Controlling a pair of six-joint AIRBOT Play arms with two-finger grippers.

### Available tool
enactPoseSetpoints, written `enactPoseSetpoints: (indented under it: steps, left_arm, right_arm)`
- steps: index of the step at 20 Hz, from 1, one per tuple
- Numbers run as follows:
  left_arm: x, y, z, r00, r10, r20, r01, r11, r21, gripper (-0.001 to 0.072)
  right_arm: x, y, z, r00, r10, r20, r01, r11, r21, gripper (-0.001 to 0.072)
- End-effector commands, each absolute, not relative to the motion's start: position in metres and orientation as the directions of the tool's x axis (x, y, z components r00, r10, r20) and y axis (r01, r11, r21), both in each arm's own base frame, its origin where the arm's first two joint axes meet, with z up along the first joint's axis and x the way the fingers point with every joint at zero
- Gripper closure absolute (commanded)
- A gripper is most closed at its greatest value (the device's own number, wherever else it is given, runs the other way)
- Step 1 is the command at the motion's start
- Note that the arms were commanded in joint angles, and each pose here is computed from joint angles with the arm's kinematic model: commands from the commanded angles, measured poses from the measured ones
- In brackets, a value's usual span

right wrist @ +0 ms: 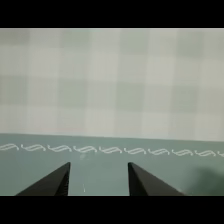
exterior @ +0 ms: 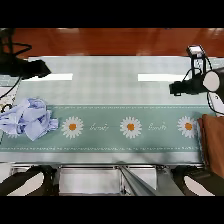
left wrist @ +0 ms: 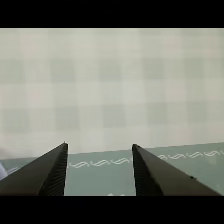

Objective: Fold the shirts.

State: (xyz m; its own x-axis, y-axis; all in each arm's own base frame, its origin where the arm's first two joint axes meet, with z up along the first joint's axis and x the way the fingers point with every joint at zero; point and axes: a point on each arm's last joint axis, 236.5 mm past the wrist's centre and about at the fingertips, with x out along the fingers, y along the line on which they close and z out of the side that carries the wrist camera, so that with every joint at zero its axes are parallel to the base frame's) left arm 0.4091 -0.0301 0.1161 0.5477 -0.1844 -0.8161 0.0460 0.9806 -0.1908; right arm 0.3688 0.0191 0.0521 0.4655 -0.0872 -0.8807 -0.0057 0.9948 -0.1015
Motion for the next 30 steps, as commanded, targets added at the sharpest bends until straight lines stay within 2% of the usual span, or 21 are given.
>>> enactPoseSetpoints:
  steps: [1,6,10,13,21,22,23,24,27,28,30]
  left_arm:
    - [0.397,0.022,0.095,0.503,-0.082,-0.860,-0.066,0.989,-0.132,0.0201]
    - [0.344,0.116,0.019,0.316,0.053,-0.947,-0.299,0.953,-0.046,0.0201]
    - [0.311,0.182,-0.010,0.258,0.084,-0.962,-0.510,0.858,-0.062,0.0201]
    - [0.303,0.198,-0.033,0.245,0.031,-0.969,-0.615,0.778,-0.131,0.0201]
    - [0.275,0.168,-0.101,0.018,-0.152,-0.988,-0.614,0.778,-0.131,0.0206]
    - [0.276,0.163,-0.102,0.017,-0.169,-0.985,-0.607,0.782,-0.145,0.0307]
    - [0.282,0.158,-0.098,0.043,-0.189,-0.981,-0.577,0.797,-0.178,0.0624]
    - [0.292,0.151,-0.090,0.090,-0.217,-0.972,-0.559,0.797,-0.230,0.0686]
    - [0.348,0.121,-0.033,0.378,-0.297,-0.877,-0.521,0.715,-0.466,0.0686]
    - [0.369,0.109,0.000,0.483,-0.317,-0.816,-0.452,0.708,-0.542,0.0686]
    - [0.393,0.085,0.070,0.619,-0.337,-0.709,-0.303,0.731,-0.612,0.0686]
  right_arm:
    - [0.331,0.022,0.035,0.417,-0.058,-0.907,-0.019,0.997,-0.073,0.0289]
    - [0.285,0.048,-0.023,0.309,0.068,-0.948,-0.002,0.997,0.071,0.0292]
    - [0.287,0.059,-0.027,0.322,0.112,-0.940,0.012,0.992,0.122,0.0292]
    - [0.296,0.066,-0.022,0.360,0.144,-0.922,0.019,0.987,0.161,0.0292]
    - [0.295,0.076,-0.021,0.356,0.184,-0.916,0.039,0.977,0.211,0.0292]
    - [0.295,0.076,-0.021,0.356,0.186,-0.916,0.040,0.976,0.213,0.0292]
    - [0.295,0.077,-0.021,0.356,0.189,-0.915,0.041,0.975,0.217,0.0292]
    - [0.294,0.079,-0.020,0.355,0.198,-0.914,0.044,0.973,0.228,0.0292]
    - [0.296,0.098,-0.014,0.361,0.277,-0.890,0.056,0.947,0.318,0.0293]
    - [0.297,0.102,-0.012,0.363,0.295,-0.884,0.052,0.941,0.335,0.0300]
    - [0.295,0.105,-0.010,0.353,0.309,-0.883,0.033,0.939,0.341,0.0300]
